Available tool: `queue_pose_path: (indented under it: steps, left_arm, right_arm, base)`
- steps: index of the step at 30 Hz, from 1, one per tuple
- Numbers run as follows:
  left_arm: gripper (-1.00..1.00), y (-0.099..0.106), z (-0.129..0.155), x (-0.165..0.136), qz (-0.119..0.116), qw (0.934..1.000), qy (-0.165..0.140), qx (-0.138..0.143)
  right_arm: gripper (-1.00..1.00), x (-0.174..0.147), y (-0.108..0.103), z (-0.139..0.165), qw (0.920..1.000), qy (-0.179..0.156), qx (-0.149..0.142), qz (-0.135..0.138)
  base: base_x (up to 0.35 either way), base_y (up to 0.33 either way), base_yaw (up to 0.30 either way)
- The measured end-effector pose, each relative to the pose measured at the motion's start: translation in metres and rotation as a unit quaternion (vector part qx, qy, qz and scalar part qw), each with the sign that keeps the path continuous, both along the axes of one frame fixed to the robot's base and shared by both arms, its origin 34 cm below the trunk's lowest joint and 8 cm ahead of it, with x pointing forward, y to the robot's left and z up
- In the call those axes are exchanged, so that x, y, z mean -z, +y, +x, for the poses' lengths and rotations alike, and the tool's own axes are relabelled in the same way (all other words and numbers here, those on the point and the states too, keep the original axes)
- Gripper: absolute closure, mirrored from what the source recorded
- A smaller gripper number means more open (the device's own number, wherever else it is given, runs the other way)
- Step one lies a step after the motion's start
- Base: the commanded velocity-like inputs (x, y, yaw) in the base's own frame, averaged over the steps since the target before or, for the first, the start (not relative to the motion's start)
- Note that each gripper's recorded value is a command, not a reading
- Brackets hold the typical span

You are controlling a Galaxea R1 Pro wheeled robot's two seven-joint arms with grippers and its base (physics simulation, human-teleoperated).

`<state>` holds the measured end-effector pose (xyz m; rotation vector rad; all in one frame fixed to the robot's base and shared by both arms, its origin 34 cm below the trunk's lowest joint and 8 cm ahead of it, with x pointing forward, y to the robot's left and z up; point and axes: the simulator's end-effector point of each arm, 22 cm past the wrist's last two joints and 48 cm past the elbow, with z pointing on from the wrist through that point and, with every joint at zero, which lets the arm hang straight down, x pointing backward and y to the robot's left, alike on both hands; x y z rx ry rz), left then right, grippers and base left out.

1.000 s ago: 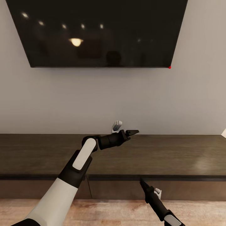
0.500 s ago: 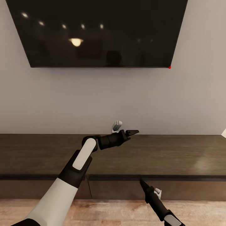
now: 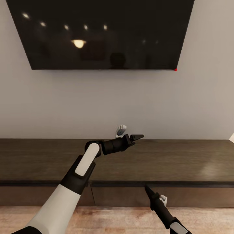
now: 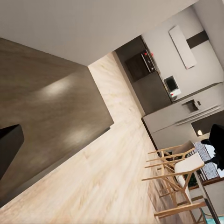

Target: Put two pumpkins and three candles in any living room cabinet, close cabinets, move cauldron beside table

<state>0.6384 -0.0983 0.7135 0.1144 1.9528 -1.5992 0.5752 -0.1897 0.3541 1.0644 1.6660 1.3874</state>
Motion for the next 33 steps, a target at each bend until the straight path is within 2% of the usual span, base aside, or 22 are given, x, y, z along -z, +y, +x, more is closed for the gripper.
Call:
queue_pose_path:
  steps: [18, 23, 33]
  left_arm:
    - [-1.0, 0.0, 0.0, 0.0, 0.0, 1.0, 0.0, 0.001]
    - [-1.0, 0.0, -0.005, -0.012, 0.0, 1.0, -0.01, 0.001]
    - [-1.0, 0.0, -0.004, -0.012, 0.0, 0.9999, -0.01, 0.0]
  right_arm:
    - [1.0, -0.002, 0.0, 0.001, 1.0, -0.005, 0.0, 0.001]
    - [1.0, -0.011, 0.001, 0.003, 0.9999, -0.014, -0.002, -0.004]
    - [1.0, -0.011, 0.001, 0.003, 0.9999, -0.014, -0.002, -0.004]
  base:
    - [0.0, 0.0, 0.0]
    - [0.0, 0.0, 0.0]
    - [0.0, 0.0, 0.0]
